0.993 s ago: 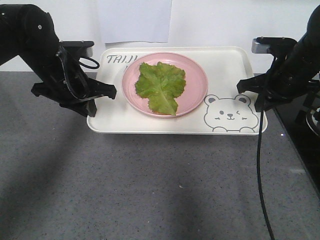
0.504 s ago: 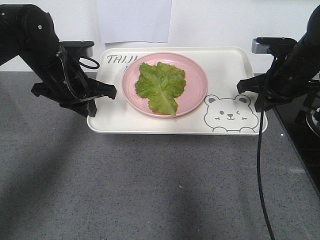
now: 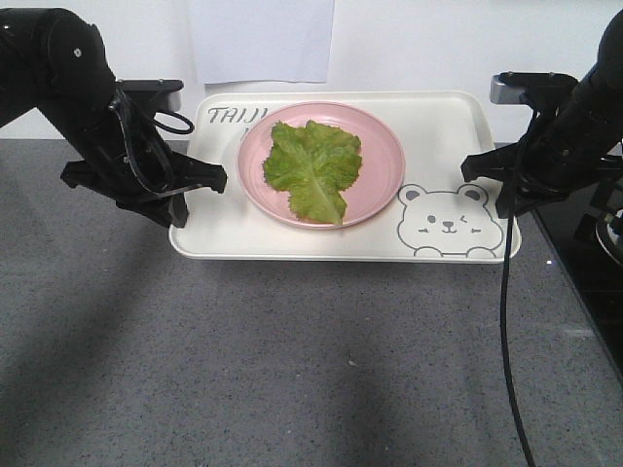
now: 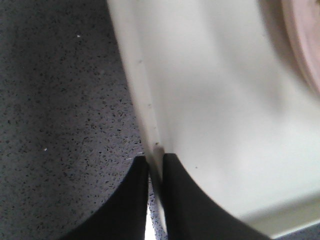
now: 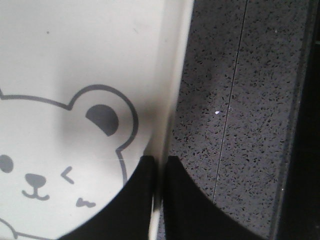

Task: Transfer vegetables to tray and serve
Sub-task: 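Hold the cream tray level with both grippers while the base moves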

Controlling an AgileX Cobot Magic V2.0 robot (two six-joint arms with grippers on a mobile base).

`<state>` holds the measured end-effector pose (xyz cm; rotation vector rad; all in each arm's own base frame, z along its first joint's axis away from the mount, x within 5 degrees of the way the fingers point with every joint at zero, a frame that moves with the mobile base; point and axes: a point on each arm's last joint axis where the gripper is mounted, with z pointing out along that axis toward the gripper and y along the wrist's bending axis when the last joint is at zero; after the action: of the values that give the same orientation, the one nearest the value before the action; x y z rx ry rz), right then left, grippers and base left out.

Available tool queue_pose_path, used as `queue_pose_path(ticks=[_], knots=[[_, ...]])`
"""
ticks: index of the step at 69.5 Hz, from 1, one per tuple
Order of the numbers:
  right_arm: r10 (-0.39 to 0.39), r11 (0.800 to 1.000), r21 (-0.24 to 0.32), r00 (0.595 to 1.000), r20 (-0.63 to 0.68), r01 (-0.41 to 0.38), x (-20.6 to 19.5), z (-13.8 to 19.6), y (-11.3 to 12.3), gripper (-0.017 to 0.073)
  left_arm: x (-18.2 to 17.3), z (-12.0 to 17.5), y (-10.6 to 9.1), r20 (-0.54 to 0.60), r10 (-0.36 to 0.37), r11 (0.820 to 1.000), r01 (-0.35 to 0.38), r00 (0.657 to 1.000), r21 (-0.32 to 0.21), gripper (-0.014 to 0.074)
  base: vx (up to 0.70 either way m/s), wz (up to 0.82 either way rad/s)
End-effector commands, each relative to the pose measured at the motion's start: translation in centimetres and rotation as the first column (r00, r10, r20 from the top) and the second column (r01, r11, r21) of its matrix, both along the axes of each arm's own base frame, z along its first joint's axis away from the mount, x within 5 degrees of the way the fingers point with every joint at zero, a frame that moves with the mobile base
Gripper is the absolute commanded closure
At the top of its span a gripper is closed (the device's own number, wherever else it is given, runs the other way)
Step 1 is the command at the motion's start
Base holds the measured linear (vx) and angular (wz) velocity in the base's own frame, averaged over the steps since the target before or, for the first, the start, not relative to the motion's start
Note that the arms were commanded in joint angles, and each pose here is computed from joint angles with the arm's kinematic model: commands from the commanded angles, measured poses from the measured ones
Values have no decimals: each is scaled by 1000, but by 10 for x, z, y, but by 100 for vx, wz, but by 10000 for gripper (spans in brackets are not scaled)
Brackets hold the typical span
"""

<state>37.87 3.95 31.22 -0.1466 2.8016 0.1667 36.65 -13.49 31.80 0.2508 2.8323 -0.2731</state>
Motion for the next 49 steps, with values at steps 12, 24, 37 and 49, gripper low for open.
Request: queue_pose_path(ticks=[12, 24, 37, 49], knots=[[23, 997, 72, 989, 143, -34, -6, 33, 9, 566, -11, 37, -11, 122, -26, 991, 41, 992, -125, 600, 0, 0], [23, 997, 72, 989, 143, -34, -6, 33, 9, 566, -11, 37, -11, 122, -26, 991, 41, 992, -125, 600, 0, 0], [23, 997, 72, 989, 143, -34, -6, 33, 9, 566, -11, 37, -11, 122, -26, 991, 41, 992, -125, 600, 0, 0], [23, 997, 72, 989, 143, -34, -6, 33, 9, 566, -11, 38, -11, 125, -25, 991, 41, 992, -125, 600, 0, 0]])
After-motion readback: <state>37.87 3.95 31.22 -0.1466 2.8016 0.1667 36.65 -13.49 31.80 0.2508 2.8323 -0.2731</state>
